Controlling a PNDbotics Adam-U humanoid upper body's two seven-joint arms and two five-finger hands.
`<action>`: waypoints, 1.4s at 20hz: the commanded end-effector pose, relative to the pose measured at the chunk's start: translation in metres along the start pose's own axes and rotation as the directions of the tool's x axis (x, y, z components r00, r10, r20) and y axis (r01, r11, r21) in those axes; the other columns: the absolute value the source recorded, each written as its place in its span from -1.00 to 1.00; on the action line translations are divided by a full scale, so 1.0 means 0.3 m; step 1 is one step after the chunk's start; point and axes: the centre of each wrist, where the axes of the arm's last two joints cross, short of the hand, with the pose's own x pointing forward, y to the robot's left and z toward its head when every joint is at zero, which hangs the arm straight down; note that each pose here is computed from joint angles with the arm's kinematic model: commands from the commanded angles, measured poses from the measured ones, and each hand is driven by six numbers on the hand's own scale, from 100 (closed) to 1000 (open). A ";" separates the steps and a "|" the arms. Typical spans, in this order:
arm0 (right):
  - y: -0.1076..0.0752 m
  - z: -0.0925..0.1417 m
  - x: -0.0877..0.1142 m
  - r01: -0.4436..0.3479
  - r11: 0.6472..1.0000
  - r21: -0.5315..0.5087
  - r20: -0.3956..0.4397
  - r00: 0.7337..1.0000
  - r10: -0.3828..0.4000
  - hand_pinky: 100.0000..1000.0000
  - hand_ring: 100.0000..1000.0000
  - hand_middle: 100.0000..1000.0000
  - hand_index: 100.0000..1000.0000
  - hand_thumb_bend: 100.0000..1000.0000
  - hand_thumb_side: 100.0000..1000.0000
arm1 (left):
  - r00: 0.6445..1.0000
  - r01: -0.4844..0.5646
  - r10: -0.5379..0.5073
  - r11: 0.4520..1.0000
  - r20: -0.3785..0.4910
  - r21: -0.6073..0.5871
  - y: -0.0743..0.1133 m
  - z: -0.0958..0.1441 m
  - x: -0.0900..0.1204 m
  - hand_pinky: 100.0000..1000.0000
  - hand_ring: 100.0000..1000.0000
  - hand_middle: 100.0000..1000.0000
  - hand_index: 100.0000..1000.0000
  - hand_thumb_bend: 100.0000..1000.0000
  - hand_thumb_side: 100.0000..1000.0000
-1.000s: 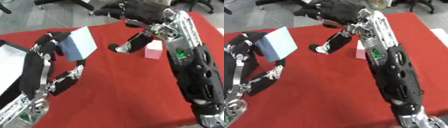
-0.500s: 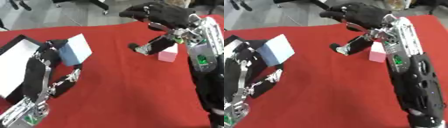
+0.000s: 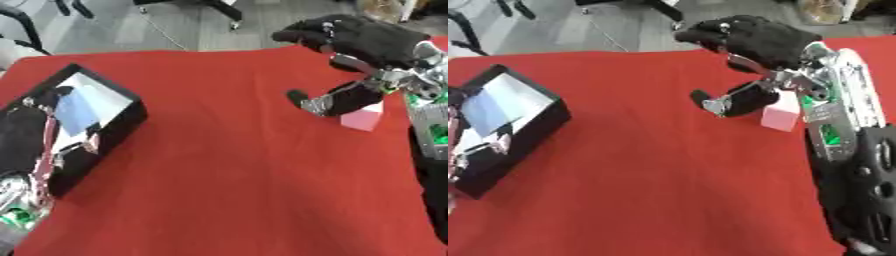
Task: Pick up the objects with one hand, pass them to the other hand, and then place them into the box on the other side of the table.
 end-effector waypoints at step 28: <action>0.195 0.092 -0.220 0.223 0.969 -0.109 -0.323 0.914 -0.247 0.83 0.92 0.85 0.96 -1.00 0.22 | 0.614 -0.714 0.673 0.696 0.413 -0.074 0.087 -0.080 0.104 0.02 0.54 0.64 0.75 -0.34 0.52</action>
